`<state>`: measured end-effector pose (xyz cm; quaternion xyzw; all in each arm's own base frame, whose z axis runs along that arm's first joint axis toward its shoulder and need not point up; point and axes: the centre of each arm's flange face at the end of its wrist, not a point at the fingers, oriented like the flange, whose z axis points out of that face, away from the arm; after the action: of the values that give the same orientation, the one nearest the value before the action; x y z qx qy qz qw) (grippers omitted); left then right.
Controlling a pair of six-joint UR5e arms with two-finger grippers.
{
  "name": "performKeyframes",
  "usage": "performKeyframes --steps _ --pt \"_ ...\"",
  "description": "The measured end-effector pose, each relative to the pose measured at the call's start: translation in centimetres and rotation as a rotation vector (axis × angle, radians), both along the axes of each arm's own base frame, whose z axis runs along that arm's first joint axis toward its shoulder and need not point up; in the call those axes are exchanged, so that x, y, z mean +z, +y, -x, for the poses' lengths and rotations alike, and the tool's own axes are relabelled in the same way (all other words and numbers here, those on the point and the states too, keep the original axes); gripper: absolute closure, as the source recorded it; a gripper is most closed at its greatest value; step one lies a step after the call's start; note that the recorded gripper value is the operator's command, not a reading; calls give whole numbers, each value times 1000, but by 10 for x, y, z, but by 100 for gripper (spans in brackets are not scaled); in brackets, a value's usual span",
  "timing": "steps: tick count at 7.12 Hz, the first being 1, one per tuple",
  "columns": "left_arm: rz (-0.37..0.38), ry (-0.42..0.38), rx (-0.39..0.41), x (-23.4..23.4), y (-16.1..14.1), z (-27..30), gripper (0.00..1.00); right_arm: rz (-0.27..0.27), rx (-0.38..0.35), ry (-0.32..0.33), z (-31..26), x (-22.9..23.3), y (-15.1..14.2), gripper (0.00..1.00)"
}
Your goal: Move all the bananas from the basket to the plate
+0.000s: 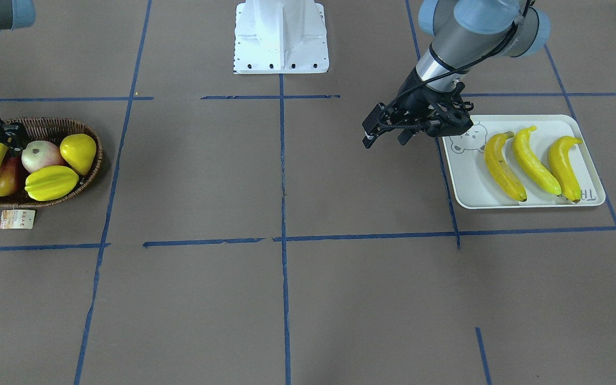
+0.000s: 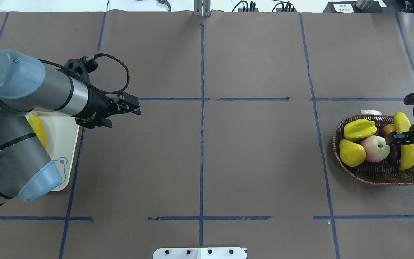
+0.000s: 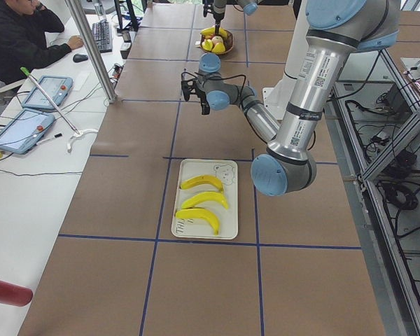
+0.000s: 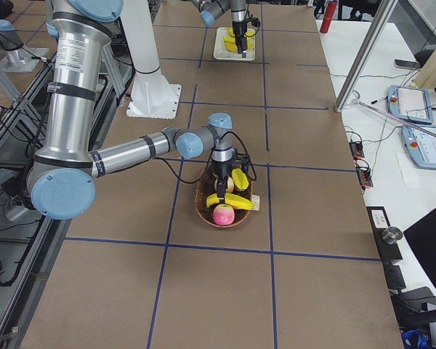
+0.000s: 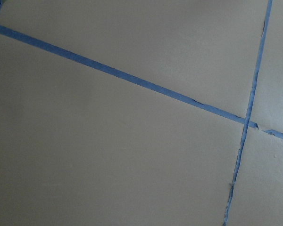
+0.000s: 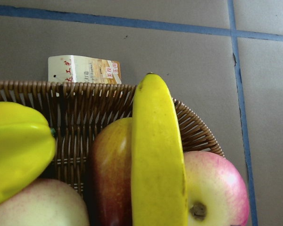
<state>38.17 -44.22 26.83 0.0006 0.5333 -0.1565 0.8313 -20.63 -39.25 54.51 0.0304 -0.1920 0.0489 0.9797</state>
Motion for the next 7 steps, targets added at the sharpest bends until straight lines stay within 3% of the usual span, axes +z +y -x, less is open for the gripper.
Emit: performKeyframes --steps 1,2,5,7 --pt "-1 0 0 0 0 0 0 4 -4 -4 1 0 1 85" --pt "-1 0 2 0 1 -2 0 7 -8 -6 1 0 2 94" --pt "8 8 5 -5 6 -7 0 -2 -11 -34 -4 -17 8 98" --pt "20 20 -7 -10 7 -6 0 -60 45 -87 -44 -69 17 99"
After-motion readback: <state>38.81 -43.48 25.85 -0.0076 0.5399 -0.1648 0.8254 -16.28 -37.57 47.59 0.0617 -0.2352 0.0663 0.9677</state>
